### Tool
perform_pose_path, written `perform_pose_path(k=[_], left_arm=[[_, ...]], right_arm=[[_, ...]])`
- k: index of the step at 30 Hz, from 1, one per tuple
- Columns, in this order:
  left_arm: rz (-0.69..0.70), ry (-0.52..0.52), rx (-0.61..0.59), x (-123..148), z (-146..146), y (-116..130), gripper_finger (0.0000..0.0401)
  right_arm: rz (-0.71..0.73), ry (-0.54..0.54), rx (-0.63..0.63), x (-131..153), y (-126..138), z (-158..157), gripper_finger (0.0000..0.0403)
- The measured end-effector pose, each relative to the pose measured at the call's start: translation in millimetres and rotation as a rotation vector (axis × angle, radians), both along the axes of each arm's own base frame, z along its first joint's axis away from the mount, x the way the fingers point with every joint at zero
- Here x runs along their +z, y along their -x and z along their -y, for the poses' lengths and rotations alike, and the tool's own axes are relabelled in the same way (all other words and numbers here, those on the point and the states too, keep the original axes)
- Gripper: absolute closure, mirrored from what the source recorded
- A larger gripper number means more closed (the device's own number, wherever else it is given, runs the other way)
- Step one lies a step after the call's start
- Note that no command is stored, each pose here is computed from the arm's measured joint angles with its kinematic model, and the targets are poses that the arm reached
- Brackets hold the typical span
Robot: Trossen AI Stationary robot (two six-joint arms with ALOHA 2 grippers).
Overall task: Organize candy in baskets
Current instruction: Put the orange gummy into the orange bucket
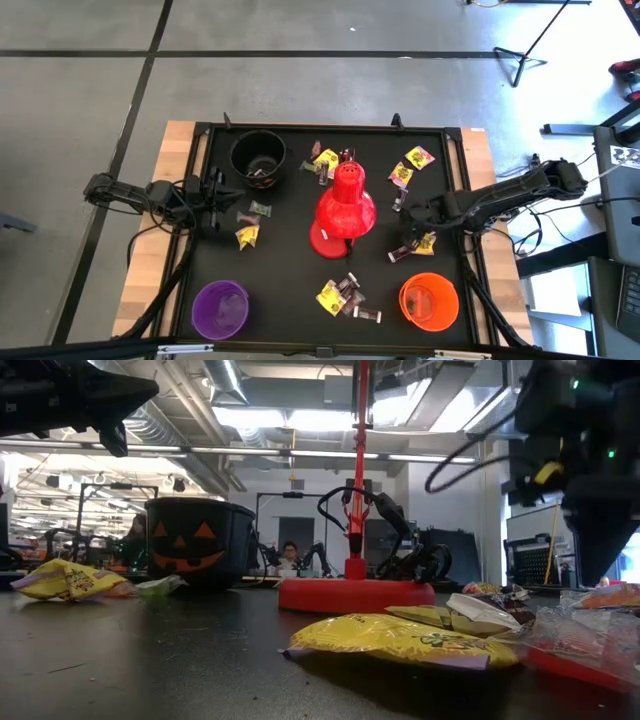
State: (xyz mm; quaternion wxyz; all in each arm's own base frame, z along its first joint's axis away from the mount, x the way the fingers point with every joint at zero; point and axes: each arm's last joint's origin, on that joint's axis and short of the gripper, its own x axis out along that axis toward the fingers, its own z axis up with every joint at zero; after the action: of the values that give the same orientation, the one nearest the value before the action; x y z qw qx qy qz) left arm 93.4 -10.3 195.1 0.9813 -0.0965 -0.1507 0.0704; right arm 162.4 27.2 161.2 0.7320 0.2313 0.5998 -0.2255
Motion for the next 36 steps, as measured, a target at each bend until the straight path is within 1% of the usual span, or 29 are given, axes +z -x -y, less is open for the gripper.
perform_pose_path(k=[5,9,12,16,18,21,23,27,30,36], left_arm=[[0.000,0.000,0.000,0,0,0,0.0401],[0.000,0.000,0.000,0,0,0,0.0401],[0.000,0.000,0.000,0,0,0,0.0401],[0.000,0.000,0.000,0,0,0,0.0401],[0.000,0.000,0.000,0,0,0,0.0401],[0.000,0.000,0.000,0,0,0,0.0401],[0.000,0.000,0.000,0,0,0,0.0401],[0.000,0.000,0.000,0,0,0,0.0401],[0.000,0.000,0.000,0,0,0,0.0401],[0.000,0.000,0.000,0,0,0,0.0401]], right_arm=[[-0.007,-0.027,-0.014,-14,6,4,0.0285],[-0.019,-0.045,-0.001,-18,8,4,0.0292],[-0.014,-0.043,0.015,-18,7,4,0.0322],[0.010,-0.041,0.053,-12,3,3,0.0385],[0.029,-0.041,0.068,-7,-1,2,0.0394],[0.041,-0.040,0.079,7,-7,1,0.0388],[0.038,-0.035,0.096,18,-11,1,0.0393],[0.060,-0.015,0.113,47,-19,0,0.0397],[0.112,-0.018,0.132,71,-26,-4,0.0394],[0.279,-0.042,0.296,114,-35,-35,0.0400]])
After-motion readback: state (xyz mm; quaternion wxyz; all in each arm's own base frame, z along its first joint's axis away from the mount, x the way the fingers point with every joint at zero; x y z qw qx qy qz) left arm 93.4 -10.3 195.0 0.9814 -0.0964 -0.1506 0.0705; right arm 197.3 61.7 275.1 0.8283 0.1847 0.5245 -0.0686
